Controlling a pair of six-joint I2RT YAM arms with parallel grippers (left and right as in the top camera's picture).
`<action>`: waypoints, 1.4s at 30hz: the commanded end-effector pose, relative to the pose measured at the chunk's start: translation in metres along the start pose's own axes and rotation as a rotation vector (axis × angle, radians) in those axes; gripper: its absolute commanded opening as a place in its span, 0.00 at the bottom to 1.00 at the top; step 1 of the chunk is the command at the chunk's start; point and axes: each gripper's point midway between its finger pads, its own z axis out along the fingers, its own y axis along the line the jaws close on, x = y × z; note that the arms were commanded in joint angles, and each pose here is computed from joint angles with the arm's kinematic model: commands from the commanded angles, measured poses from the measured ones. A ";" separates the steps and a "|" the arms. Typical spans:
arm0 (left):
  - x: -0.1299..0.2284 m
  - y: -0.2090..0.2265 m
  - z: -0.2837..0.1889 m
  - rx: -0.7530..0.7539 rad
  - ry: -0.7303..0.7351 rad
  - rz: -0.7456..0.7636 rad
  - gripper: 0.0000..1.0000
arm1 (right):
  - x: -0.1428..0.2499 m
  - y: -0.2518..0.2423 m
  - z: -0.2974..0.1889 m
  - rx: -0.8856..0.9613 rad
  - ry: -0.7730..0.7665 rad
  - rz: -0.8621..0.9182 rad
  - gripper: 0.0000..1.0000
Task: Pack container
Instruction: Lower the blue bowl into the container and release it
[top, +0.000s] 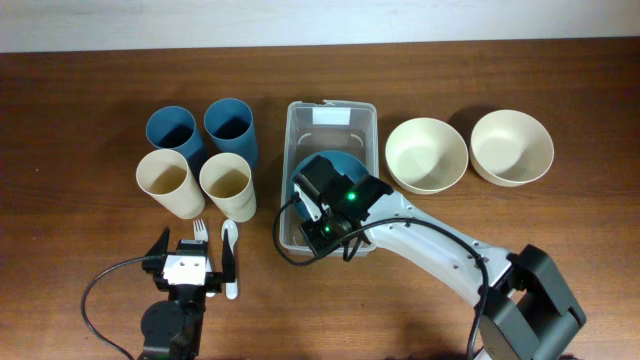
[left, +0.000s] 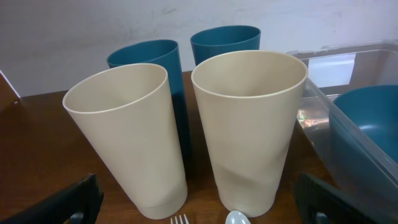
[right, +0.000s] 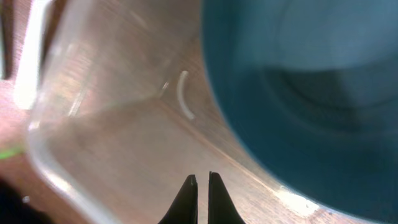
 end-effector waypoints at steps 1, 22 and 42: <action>0.000 -0.001 0.000 0.005 -0.006 0.016 1.00 | 0.002 -0.015 0.008 0.062 -0.002 -0.003 0.04; 0.000 -0.001 0.000 0.005 -0.006 0.016 1.00 | -0.035 -0.054 -0.004 0.061 -0.136 0.085 0.04; 0.000 -0.001 0.000 0.005 -0.006 0.016 1.00 | -0.004 0.033 -0.047 -0.256 -0.069 -0.194 0.04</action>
